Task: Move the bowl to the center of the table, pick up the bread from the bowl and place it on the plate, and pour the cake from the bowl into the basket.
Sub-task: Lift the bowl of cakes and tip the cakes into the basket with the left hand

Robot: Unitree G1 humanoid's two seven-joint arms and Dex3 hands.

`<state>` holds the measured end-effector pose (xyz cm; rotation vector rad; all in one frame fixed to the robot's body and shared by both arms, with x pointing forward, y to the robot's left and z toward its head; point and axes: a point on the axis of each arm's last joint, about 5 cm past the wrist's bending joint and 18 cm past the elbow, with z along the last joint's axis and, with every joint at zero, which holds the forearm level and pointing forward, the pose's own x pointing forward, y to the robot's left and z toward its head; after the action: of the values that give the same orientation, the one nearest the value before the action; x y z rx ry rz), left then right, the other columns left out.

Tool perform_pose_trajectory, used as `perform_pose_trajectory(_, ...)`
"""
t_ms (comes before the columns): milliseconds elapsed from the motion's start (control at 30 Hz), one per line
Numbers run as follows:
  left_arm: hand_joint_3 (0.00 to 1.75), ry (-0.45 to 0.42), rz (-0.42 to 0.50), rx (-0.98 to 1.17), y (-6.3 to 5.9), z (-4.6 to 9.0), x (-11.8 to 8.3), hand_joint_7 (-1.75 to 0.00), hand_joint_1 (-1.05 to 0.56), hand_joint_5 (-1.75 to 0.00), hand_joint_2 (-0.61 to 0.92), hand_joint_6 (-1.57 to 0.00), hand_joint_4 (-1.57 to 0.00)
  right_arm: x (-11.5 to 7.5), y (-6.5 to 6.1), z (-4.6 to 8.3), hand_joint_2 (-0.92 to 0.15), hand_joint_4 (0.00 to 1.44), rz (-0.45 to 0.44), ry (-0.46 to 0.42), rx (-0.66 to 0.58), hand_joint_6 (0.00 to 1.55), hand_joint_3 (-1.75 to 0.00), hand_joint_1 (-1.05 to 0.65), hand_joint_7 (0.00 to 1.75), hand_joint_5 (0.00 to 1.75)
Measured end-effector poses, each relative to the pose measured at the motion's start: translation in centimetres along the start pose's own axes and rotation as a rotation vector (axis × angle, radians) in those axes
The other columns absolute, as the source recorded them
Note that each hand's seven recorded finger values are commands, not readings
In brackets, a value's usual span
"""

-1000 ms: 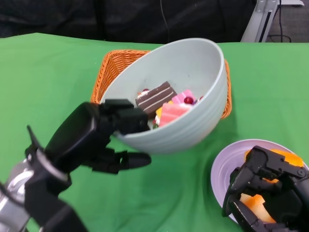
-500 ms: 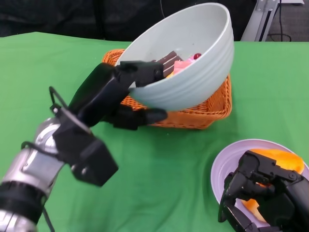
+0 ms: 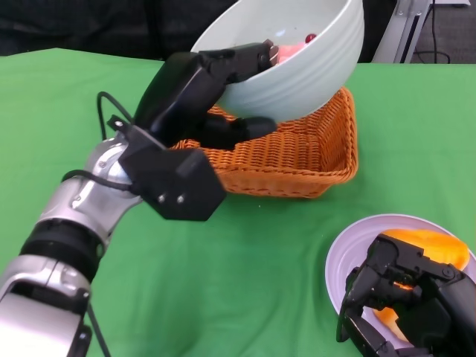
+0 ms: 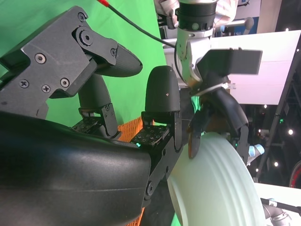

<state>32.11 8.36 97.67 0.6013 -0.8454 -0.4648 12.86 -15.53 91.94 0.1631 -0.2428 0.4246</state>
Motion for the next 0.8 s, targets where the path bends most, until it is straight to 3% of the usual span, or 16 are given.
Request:
perform_pose_trajectory(333,0.51,0.048,0.015,-0.099,-1.9,1.1,2.6,-1.49,-0.28,-1.75,0.92,-0.61,-0.72,0.0,0.0,-0.1,-0.46,0.70,-0.001,0.006,0.002,0.58,-1.04,-0.14,1.46,1.64)
perform_pose_trajectory(533,0.51,0.082,-0.002,-0.134,-2.7,1.5,3.1,-1.54,-0.31,-1.75,0.92,-0.58,-0.73,0.0,0.0,-0.2,-0.45,0.70,-0.001,0.007,0.004,0.57,-1.05,-0.15,1.47,1.65)
perform_pose_trajectory(800,0.46,0.158,0.058,-0.375,-3.6,2.1,4.0,-1.60,-0.32,-1.75,0.92,-0.57,-0.79,0.0,0.0,-0.3,-0.44,0.70,-0.003,0.012,0.007,0.57,-1.06,-0.15,1.48,1.66)
